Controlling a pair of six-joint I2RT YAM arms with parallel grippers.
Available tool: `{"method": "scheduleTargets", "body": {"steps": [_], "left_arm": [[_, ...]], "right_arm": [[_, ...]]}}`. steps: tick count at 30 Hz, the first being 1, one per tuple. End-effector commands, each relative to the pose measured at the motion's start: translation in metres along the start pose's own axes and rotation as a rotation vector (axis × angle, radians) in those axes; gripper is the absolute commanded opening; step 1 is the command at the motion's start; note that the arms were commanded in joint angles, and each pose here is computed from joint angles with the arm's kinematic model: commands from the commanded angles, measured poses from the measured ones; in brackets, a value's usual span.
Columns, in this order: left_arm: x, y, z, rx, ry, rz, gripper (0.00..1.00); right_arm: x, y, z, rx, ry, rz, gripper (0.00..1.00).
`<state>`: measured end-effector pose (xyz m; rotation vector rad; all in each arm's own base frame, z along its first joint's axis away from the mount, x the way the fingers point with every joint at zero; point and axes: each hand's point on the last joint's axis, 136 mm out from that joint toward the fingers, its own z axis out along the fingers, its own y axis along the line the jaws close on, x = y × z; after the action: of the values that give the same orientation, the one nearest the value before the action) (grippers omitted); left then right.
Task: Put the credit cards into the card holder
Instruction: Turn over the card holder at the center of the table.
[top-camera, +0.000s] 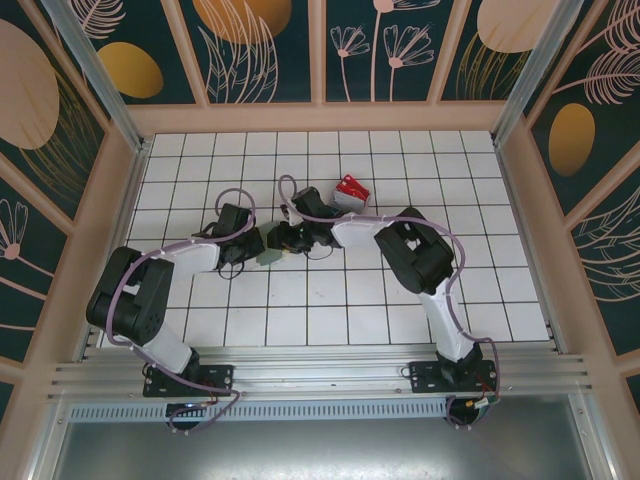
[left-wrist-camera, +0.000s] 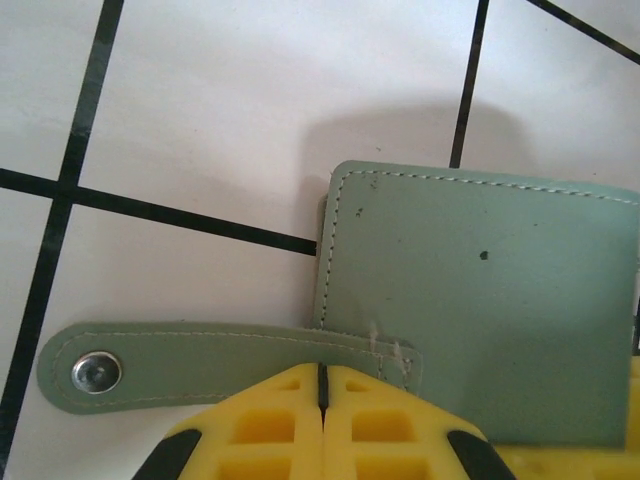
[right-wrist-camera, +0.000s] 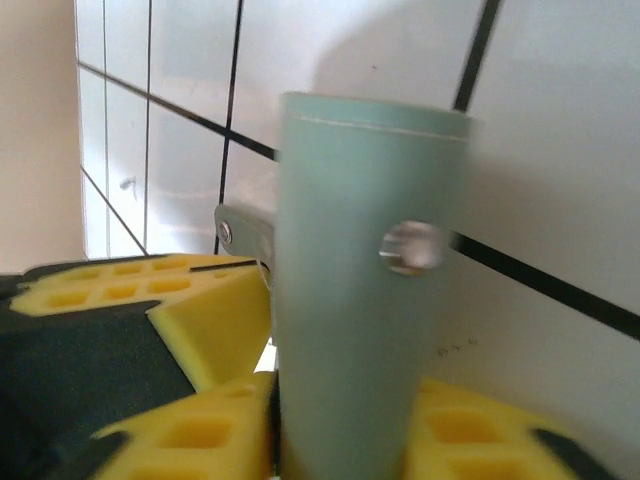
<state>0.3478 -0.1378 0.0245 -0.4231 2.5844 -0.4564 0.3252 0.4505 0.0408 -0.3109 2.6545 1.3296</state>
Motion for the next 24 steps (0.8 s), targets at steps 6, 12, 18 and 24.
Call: {"method": "scheduleTargets", "body": {"steps": [6, 12, 18, 24], "left_arm": [[0.006, 0.013, -0.022, -0.069, 0.013, -0.028, 0.29], [-0.028, 0.002, -0.055, -0.022, -0.142, -0.055, 0.32], [-0.033, -0.003, -0.057, 0.024, -0.176, -0.061, 0.32], [-0.024, 0.002, -0.051, 0.027, -0.138, -0.059, 0.3]], "right_arm": [[-0.019, -0.005, -0.05, 0.14, -0.136, -0.098, 0.12], [-0.013, -0.023, -0.15, 0.72, -0.187, -0.332, 0.11], [0.02, -0.042, -0.215, 1.221, -0.121, -0.492, 0.11], [0.055, -0.05, -0.163, 1.249, -0.03, -0.543, 0.14]]}}
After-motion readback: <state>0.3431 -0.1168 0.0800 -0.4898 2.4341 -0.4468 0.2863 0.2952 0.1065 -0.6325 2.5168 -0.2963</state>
